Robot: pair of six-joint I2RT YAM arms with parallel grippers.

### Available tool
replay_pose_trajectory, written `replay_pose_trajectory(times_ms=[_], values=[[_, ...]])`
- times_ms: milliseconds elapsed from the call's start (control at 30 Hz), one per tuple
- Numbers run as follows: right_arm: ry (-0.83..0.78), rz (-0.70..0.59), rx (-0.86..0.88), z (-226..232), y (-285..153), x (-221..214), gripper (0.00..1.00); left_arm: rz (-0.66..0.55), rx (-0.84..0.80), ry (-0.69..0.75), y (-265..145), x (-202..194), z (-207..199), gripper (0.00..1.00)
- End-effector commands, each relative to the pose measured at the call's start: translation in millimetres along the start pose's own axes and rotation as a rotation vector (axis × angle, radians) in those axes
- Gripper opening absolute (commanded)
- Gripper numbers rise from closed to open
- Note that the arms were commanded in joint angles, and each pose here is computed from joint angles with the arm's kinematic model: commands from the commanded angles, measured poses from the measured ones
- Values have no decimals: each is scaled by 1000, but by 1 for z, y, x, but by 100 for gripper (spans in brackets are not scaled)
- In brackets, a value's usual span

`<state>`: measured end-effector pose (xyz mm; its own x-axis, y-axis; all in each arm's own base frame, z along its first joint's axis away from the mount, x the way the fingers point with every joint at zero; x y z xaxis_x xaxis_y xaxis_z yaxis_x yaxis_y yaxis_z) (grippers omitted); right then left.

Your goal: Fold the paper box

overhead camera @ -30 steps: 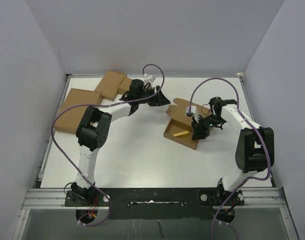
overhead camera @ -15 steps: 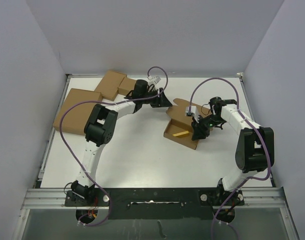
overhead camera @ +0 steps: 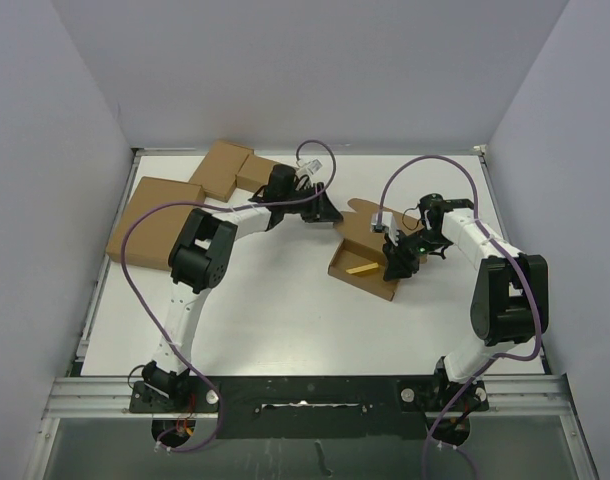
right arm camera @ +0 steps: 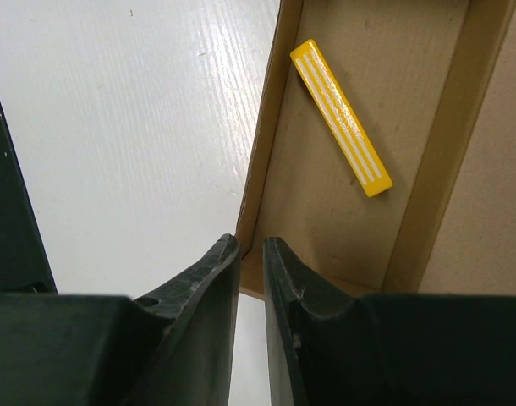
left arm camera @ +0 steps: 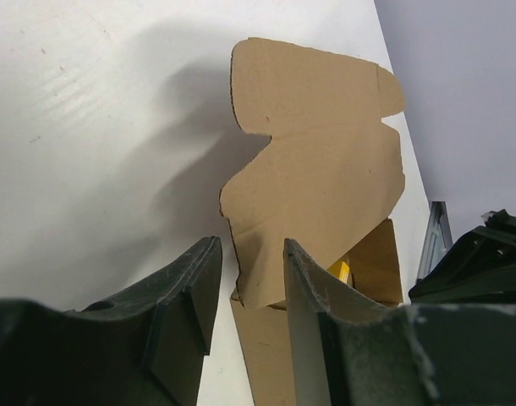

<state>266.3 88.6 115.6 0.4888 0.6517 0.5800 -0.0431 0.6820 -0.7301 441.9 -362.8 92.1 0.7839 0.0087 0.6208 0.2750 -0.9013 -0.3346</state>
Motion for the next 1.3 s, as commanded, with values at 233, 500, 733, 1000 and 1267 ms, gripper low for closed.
replay_pose_trajectory(times_ms=[233,500,733,1000,1267], values=[[-36,-42,-9,4,-6,10,20,3,-52,10,3,-7,3,32],[-30,-122,2,8,-18,17,21,-83,-83,28,-11,-4,-7,5],[-45,-234,-17,15,-37,30,26,-259,-92,124,-42,-1,-27,0],[64,-453,-69,11,-75,44,34,-463,-62,249,-84,-12,-44,0],[309,-670,-8,-12,-99,41,41,-552,-58,298,-115,-42,-52,0]])
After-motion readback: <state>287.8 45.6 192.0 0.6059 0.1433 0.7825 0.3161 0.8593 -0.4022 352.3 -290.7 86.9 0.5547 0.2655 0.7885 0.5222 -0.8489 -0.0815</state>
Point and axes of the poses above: each gripper's point midway between its finger pads, its own y axis out along the fingers, its own z axis along the line the jaws close on, x = y × z, the point moved 4 cm from there along -y, back along the fingers, and after that the axes turned 8 degrees about y, right-handed, at the moved point
